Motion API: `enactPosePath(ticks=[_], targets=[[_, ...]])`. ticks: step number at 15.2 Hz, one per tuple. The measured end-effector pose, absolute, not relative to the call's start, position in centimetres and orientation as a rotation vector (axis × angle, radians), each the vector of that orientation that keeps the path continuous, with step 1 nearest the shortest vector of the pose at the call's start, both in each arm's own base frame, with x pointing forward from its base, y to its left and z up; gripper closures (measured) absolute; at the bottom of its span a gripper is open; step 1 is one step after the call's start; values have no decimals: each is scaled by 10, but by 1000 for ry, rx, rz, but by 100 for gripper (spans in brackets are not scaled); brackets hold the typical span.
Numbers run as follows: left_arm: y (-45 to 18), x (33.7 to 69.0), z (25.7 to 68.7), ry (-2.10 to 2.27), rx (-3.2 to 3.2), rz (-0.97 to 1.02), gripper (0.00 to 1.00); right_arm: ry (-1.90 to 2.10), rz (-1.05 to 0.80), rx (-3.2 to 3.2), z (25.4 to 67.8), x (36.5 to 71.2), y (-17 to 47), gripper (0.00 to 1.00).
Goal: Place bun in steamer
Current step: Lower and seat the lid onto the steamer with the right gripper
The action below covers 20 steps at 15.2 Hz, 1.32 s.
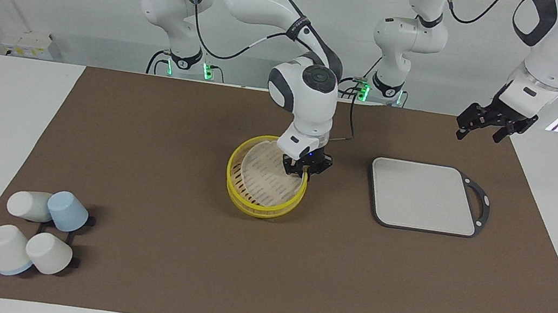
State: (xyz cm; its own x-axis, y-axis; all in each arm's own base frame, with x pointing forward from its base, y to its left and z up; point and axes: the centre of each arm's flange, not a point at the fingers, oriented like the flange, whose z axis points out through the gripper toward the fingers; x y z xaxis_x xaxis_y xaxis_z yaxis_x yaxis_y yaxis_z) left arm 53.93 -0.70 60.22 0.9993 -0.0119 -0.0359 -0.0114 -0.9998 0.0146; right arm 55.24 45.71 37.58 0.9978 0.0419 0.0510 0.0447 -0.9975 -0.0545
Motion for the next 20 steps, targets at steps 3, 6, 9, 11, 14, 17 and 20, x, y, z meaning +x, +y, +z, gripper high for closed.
enactPosePath(ticks=[3,6,9,11,14,17,20], targets=[[-7,539,602,-18,3127,-56,0,-79,-49,-3125,372,546,458,89],[-7,539,602,-18,3127,-56,0,-102,-37,-3155,376,542,461,89],[-7,539,602,-18,3127,-56,0,-110,-22,-3169,379,540,462,89],[-7,539,602,-18,3127,-56,0,-109,-9,-3176,387,539,461,89],[-7,539,602,-18,3127,-56,0,-107,-4,-3176,396,537,461,89],[-7,539,602,-18,3127,-56,0,-87,-2,-3177,396,533,465,89],[-7,539,602,-18,3127,-56,0,-93,-20,-3168,396,531,470,89]])
